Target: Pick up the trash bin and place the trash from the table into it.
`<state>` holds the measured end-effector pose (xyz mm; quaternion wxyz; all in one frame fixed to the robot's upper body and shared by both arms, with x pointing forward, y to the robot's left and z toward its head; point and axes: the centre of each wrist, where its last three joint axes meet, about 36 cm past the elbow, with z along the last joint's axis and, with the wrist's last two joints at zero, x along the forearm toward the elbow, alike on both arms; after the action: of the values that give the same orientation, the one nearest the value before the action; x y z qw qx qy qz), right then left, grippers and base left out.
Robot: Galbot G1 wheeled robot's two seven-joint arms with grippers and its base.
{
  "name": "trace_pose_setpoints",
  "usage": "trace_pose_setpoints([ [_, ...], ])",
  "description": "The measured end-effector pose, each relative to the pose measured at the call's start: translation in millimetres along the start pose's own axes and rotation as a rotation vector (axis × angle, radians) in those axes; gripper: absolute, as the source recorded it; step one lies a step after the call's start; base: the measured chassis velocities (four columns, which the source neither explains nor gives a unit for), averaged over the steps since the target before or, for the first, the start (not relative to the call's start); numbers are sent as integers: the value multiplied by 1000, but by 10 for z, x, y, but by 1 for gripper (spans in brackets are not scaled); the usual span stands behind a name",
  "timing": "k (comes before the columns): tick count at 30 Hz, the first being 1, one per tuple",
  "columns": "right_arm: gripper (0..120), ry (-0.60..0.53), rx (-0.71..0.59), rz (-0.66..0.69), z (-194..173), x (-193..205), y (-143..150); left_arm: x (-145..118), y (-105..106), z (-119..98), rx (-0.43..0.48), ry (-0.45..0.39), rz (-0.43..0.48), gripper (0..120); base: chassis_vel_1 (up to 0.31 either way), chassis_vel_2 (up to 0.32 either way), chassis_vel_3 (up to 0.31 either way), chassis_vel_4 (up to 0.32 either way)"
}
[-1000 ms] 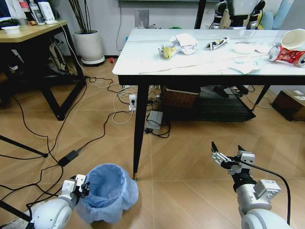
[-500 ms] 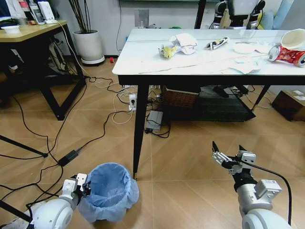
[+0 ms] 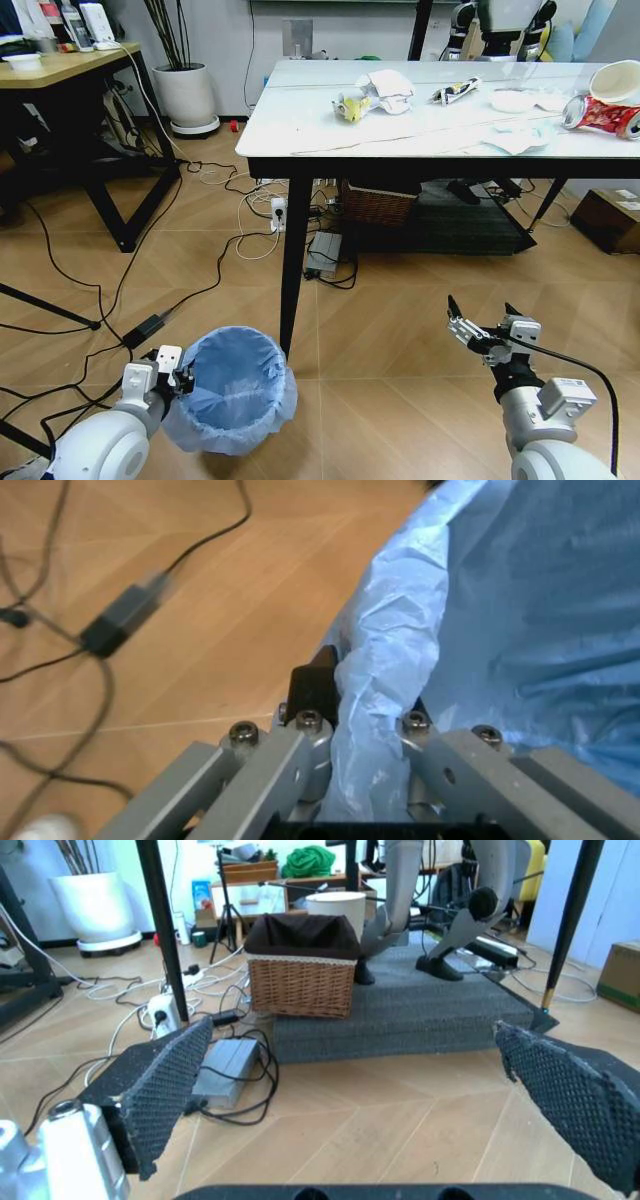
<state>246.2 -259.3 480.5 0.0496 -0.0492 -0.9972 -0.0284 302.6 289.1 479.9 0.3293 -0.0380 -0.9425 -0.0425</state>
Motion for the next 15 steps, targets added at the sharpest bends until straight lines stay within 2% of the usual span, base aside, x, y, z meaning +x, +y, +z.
trace_pose_setpoints([
  [2, 100, -1, 2, 0, -10, 10, -1, 147, -81, -110, 49, -20, 38, 3, 0, 0, 0, 0],
  [5, 100, -1, 5, 0, -16, 21, 0, 265, -143, -181, 65, -36, 64, 3, 0, 0, 0, 0],
  [15, 100, -13, 16, 6, -88, 75, -13, 659, -385, -344, 4, -91, 144, 3, 0, 0, 0, 0],
])
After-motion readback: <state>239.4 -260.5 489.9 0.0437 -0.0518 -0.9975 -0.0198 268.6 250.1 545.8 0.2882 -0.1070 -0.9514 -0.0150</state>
